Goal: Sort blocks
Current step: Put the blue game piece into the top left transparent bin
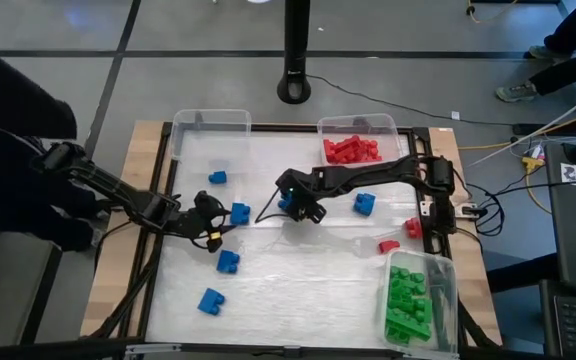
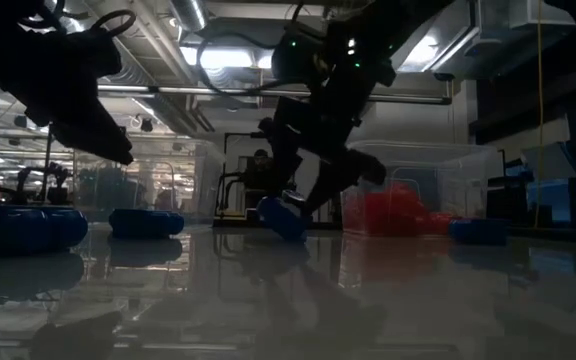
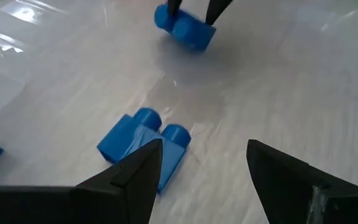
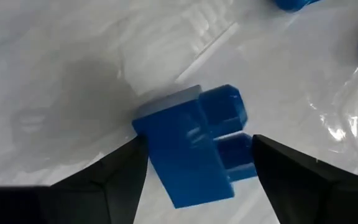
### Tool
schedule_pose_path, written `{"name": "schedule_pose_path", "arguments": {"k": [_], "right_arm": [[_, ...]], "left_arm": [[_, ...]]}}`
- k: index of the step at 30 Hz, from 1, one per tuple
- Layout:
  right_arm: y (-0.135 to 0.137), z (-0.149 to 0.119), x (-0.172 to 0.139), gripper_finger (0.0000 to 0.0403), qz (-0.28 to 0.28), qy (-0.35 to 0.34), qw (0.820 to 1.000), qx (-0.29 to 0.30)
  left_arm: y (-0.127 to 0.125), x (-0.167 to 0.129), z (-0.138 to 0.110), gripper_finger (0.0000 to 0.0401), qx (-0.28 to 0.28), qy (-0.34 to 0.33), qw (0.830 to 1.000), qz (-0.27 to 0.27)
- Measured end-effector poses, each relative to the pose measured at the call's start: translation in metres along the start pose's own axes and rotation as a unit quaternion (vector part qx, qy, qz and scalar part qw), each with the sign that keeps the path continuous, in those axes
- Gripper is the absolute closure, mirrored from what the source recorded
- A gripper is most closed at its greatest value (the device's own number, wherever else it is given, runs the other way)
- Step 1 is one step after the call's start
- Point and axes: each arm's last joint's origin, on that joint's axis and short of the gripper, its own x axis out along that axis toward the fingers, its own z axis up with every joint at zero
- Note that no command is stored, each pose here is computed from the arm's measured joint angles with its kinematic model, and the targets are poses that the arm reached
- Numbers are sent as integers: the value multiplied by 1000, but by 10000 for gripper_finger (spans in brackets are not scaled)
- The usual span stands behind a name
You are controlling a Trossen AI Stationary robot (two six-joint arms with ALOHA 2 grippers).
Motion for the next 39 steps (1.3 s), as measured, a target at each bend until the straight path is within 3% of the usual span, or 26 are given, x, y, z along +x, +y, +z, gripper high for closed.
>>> {"name": "schedule_pose_path", "arguments": {"k": [17, 35, 39], "right_arm": [[1, 3, 23, 123, 15, -52, 994, 90], [-6, 7, 21, 122, -28, -64, 987, 142], [-6, 6, 21, 102, -32, -58, 987, 144]], "left_arm": [[-1, 0, -2, 177, 6, 5, 1000, 0], [-1, 0, -2, 177, 11, 5, 1000, 1], [-1, 0, -2, 177, 12, 5, 1000, 1]]}}
